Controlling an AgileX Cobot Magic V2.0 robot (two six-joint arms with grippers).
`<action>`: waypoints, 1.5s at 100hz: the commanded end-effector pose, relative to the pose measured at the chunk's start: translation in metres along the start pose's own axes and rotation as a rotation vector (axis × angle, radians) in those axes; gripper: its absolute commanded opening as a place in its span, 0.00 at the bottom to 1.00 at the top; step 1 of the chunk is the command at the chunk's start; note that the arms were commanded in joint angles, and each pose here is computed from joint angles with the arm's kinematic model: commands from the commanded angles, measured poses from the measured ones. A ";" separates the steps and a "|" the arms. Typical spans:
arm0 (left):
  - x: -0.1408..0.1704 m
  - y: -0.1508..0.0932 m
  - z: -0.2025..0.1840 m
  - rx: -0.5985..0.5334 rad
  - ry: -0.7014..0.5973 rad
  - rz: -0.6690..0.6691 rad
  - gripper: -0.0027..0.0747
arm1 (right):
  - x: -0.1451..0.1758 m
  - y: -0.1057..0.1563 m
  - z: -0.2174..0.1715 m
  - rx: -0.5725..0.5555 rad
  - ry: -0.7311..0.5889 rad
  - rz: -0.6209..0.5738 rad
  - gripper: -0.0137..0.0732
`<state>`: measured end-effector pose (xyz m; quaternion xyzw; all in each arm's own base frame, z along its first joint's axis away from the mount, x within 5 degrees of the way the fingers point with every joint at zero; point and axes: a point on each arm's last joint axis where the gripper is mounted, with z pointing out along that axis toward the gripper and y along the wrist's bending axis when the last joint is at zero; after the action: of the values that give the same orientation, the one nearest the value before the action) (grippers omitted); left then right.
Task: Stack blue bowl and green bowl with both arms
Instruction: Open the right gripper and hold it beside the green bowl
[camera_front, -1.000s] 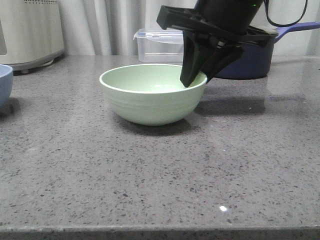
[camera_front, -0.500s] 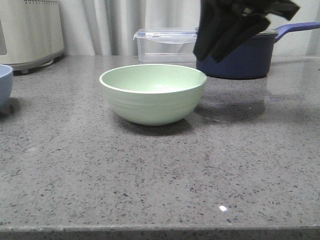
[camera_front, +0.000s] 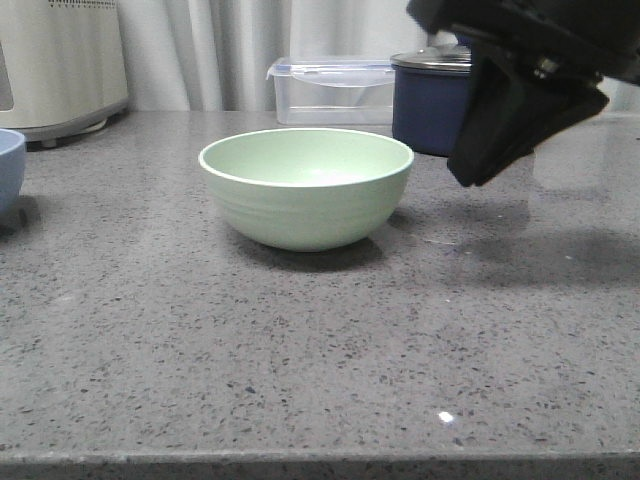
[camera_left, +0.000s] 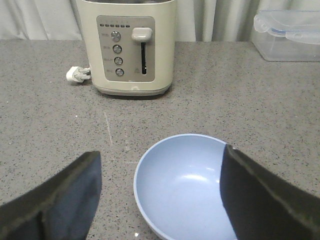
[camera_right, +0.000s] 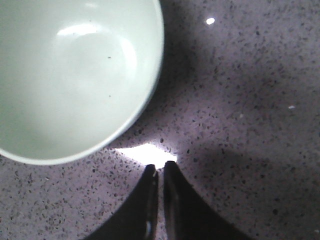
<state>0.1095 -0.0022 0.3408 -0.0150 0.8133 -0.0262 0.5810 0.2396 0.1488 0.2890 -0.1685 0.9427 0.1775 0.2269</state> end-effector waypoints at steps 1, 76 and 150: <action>-0.017 -0.001 -0.003 0.003 -0.098 -0.009 0.67 | -0.006 0.005 -0.013 -0.028 -0.096 0.005 0.16; -0.018 -0.001 -0.003 0.003 -0.104 -0.009 0.67 | -0.006 0.009 0.024 -0.050 -0.051 0.027 0.16; -0.017 -0.001 -0.003 0.003 -0.102 -0.009 0.67 | -0.009 0.012 0.025 -0.089 -0.080 0.084 0.16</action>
<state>0.1095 -0.0022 0.3408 -0.0150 0.8133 -0.0262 0.5810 0.2503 0.1709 0.2571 -0.1384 0.9447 0.2128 0.2078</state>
